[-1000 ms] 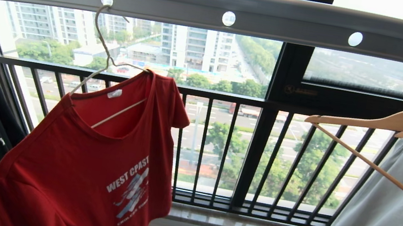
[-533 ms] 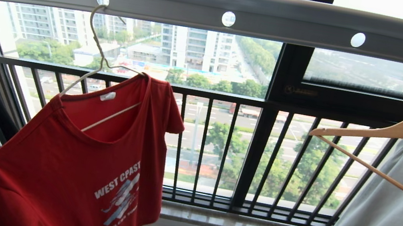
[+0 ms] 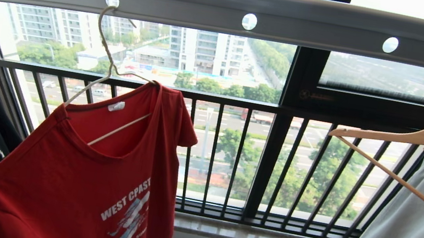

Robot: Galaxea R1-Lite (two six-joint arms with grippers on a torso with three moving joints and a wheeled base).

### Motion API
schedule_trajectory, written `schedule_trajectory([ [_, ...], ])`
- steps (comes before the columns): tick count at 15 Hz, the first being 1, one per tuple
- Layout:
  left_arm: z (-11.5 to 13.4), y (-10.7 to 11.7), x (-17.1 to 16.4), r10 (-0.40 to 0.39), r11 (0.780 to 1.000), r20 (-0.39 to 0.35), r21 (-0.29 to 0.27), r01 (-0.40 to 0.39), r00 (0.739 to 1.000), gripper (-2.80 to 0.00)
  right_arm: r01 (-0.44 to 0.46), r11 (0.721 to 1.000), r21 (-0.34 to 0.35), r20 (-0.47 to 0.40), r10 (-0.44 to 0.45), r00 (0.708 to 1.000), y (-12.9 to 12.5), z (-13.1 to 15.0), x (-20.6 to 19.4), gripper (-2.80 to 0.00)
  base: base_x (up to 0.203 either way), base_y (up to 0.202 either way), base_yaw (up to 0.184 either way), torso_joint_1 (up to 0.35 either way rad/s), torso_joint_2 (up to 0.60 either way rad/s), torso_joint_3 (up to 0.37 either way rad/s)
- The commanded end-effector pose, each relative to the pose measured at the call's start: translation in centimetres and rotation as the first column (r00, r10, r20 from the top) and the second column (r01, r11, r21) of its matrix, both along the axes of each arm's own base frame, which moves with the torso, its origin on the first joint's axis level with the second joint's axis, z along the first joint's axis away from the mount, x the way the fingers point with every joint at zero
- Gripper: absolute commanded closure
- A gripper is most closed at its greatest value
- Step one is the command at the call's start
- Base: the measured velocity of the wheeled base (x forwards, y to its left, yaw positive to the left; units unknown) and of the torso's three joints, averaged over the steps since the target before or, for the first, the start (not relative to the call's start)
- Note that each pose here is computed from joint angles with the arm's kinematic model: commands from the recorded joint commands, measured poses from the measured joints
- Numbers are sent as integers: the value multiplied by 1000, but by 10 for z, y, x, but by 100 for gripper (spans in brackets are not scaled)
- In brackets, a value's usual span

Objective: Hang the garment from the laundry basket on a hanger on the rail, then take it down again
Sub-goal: Take the clothes off the clothes rack

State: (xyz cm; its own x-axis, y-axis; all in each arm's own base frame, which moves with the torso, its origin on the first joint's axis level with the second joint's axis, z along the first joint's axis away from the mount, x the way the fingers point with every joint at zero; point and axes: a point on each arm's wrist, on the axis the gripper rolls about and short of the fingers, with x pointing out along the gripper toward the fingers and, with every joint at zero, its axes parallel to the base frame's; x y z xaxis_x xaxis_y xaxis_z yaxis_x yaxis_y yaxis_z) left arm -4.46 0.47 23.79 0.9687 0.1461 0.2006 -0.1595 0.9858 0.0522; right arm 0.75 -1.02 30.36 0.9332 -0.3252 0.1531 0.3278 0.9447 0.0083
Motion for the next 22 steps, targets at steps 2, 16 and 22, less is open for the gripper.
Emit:
schedule_trajectory([
  [2, -25, -1, -18, 30, 998, 46, 54, -32, 999, 0, 138, 990, 0, 55, -138, 989, -6, -6, -52, 0, 0, 0, 0, 0, 0, 0],
  [16, -157, -5, 22, -112, 975, -171, 170, 142, 979, 0, -374, 926, -56, -120, 366, 923, 11, -182, -54, 0, 0, 0, 0, 0, 0, 0],
  [22, -157, -5, 22, -119, 976, -170, 161, 147, 978, 0, -376, 921, -107, -204, 350, 914, 11, -229, -31, 0, 0, 0, 0, 0, 0, 0],
])
